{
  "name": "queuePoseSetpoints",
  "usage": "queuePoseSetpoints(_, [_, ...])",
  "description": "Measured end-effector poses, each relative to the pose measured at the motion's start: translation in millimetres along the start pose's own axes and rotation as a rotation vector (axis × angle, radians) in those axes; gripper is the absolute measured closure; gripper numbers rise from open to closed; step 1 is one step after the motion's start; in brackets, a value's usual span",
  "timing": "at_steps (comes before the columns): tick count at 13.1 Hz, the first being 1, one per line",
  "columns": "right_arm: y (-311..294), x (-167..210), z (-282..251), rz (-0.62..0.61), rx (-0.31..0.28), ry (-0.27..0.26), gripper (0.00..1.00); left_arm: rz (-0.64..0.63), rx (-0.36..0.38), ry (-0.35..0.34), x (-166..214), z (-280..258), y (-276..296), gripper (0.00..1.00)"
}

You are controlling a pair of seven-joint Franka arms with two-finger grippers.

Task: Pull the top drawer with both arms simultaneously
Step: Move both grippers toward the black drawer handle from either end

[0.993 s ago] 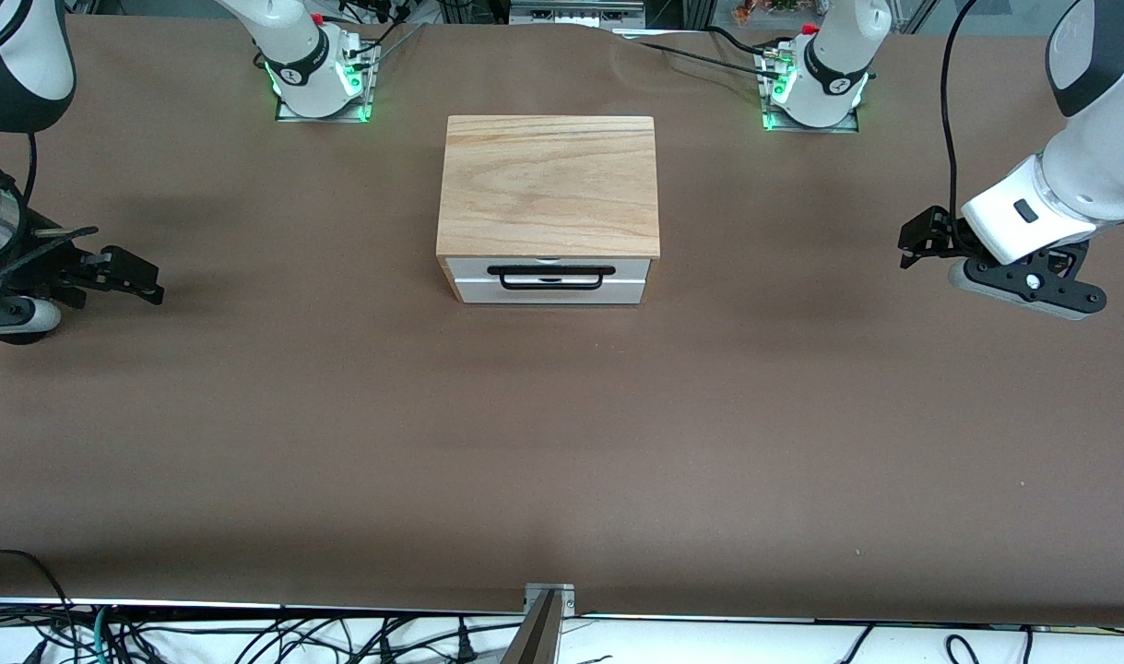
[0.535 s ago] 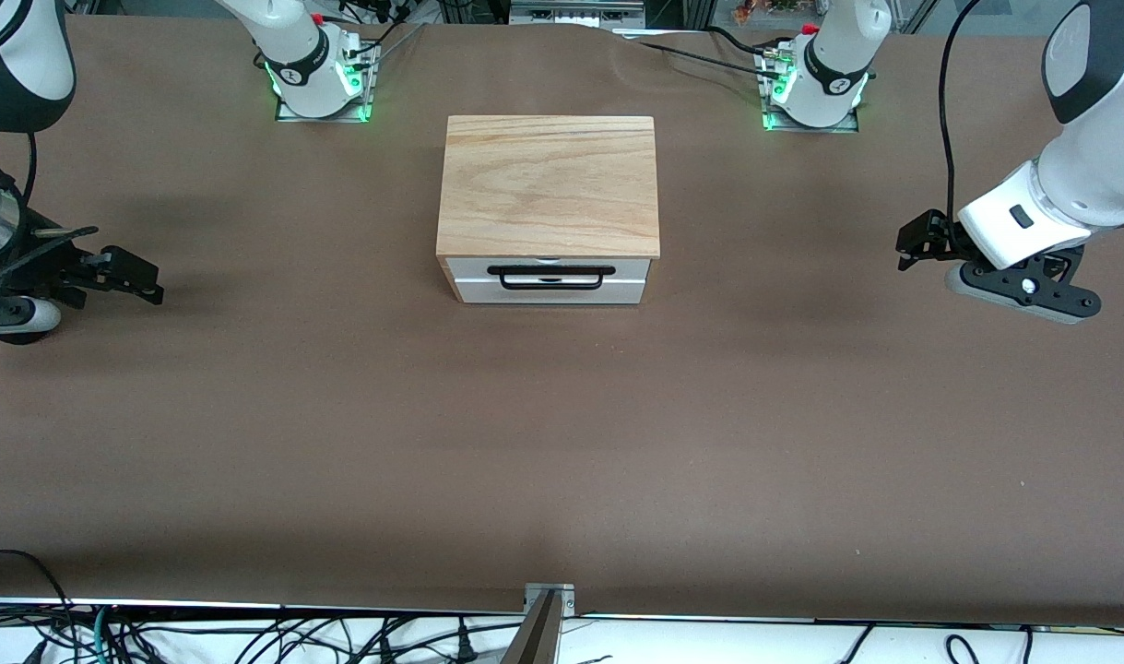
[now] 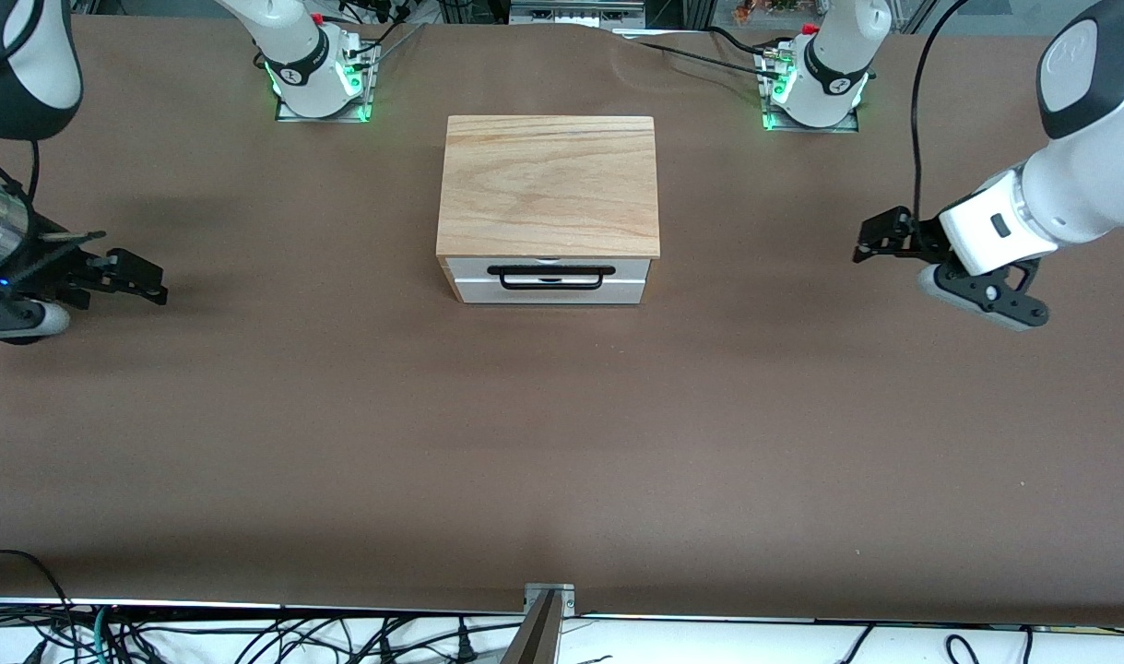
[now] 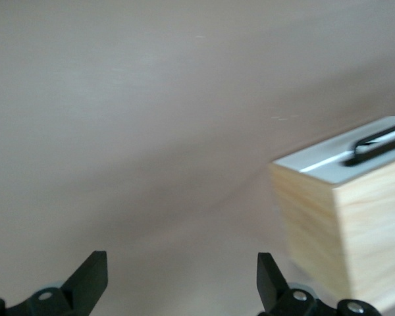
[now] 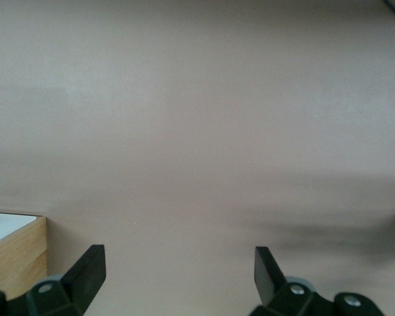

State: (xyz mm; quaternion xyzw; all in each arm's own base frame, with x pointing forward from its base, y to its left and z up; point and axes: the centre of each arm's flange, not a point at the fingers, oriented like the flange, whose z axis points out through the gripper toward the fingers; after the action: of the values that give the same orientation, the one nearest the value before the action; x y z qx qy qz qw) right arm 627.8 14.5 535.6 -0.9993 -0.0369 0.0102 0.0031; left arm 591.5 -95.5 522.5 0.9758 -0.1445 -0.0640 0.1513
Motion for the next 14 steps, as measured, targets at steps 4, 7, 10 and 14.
queuePoseSetpoints(4, [-30, 15, 45, -0.014, 0.102, -0.065, 0.00, 0.009, -0.356, -0.045, 37, 76, 6, 0.00])
queuePoseSetpoints(7, [-58, 31, 91, 0.044, 0.486, -0.115, 0.00, 0.090, -0.607, -0.083, 63, 158, 21, 0.00])
queuePoseSetpoints(10, [-83, 51, 157, 0.071, 0.824, -0.149, 0.00, 0.173, -0.840, -0.052, 80, 228, 41, 0.00])
queuePoseSetpoints(14, [-132, 59, 226, -0.001, 1.065, -0.142, 0.00, 0.175, -1.122, 0.091, 81, 324, 27, 0.00])
